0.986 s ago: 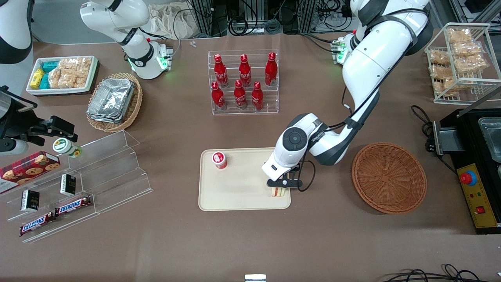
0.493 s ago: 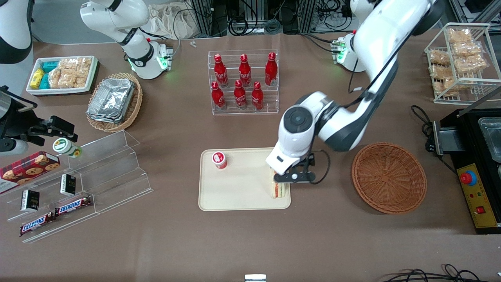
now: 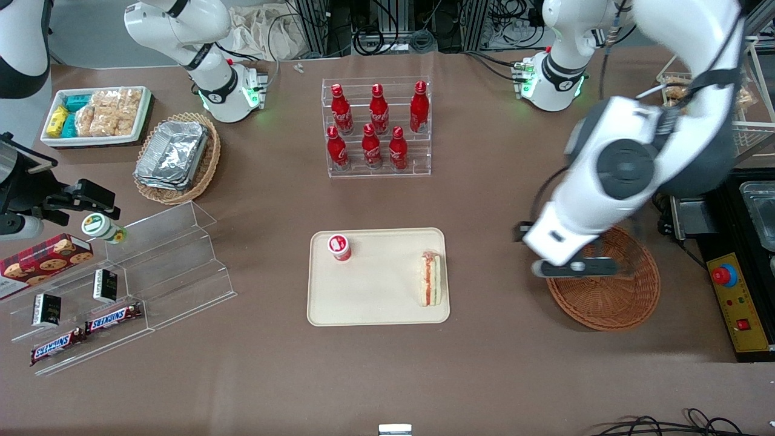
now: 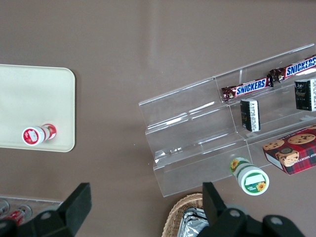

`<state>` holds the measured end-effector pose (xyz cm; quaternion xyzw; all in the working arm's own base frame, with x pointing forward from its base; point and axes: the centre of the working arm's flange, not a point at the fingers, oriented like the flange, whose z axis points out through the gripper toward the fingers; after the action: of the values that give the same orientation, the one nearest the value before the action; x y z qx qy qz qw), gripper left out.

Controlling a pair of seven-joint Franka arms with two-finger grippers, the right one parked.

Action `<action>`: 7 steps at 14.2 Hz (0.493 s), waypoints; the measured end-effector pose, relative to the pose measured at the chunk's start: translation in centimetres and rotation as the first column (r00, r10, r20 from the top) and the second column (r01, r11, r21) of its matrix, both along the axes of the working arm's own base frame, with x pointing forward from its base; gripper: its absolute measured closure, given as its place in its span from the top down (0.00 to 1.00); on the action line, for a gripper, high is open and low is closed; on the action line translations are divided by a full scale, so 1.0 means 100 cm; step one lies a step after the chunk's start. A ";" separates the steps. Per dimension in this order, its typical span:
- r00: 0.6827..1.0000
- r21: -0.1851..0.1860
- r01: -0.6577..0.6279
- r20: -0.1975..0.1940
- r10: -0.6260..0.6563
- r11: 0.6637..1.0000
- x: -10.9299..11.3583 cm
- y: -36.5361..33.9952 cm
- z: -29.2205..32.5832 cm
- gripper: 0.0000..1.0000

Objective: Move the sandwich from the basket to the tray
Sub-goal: 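Open the left gripper and raise it away from the sandwich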

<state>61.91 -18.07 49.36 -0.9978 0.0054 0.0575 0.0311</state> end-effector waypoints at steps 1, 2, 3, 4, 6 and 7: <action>1.000 -0.024 0.002 -0.026 -0.002 1.000 -0.003 0.023 0.013 1.00; 0.999 -0.038 0.003 -0.037 -0.004 0.999 -0.008 0.042 0.028 1.00; 0.999 -0.039 -0.003 -0.035 0.001 0.999 -0.015 0.054 0.043 1.00; 1.000 -0.039 -0.011 -0.021 0.011 0.999 -0.023 0.059 0.058 1.00; 1.000 -0.052 -0.028 0.010 0.029 0.998 -0.037 0.062 0.082 1.00; 0.999 -0.059 -0.037 0.022 0.038 0.998 -0.041 0.066 0.091 1.00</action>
<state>57.80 -11.51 58.44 -0.9989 -0.0121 0.0464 0.0010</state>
